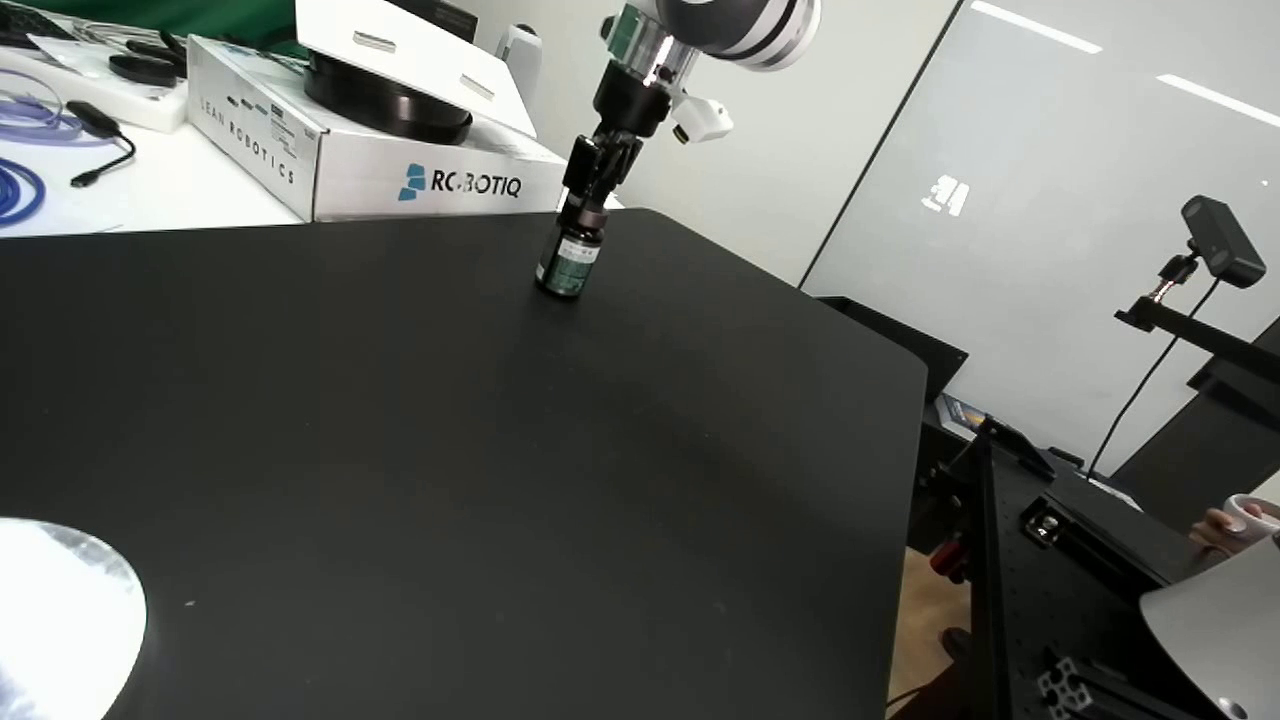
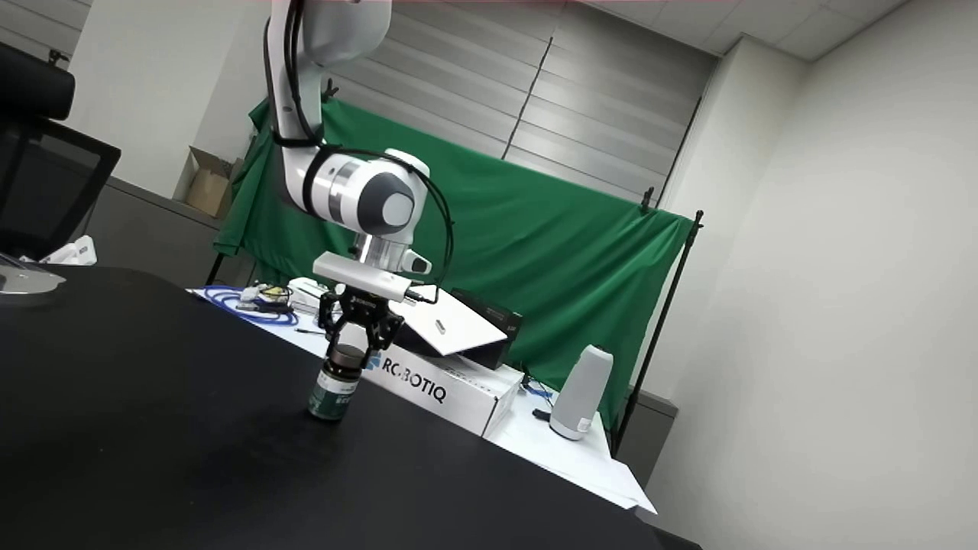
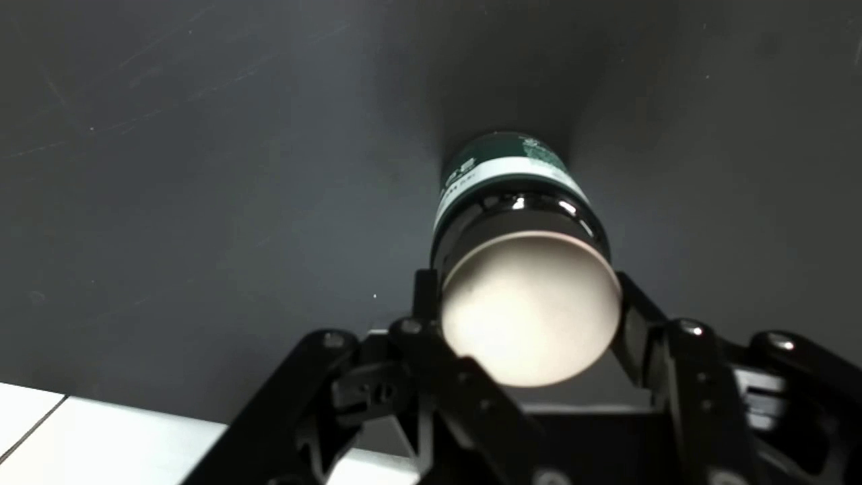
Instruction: Move the bottle backwards then place it on top of the silver object
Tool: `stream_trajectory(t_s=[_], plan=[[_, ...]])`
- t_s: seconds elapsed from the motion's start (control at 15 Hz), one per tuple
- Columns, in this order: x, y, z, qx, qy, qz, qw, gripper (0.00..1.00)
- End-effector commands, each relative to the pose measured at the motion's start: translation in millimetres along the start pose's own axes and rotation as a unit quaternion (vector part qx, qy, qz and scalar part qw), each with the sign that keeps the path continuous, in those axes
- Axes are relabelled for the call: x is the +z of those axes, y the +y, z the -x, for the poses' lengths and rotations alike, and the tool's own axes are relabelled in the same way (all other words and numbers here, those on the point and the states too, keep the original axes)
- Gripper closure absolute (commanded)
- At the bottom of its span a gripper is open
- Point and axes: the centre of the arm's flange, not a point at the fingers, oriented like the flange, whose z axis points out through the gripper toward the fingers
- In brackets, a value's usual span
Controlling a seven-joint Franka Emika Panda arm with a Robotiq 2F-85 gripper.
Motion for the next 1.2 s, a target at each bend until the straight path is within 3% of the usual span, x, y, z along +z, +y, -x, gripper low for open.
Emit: stream_trajectory(t_s=[0.0, 0.27, 0.67, 1.13], plan=[[0, 12, -8, 0.008, 0.002, -0.01, 0.9999, 0.14], [-19, 16, -2, 0.016, 0.003, -0.01, 0.9998, 0.0], [-48, 25, 1, 0.026, 0.016, -0.01, 0.9995, 0.0], [-40, 24, -1, 0.032, 0.004, -0.019, 0.9993, 0.0]])
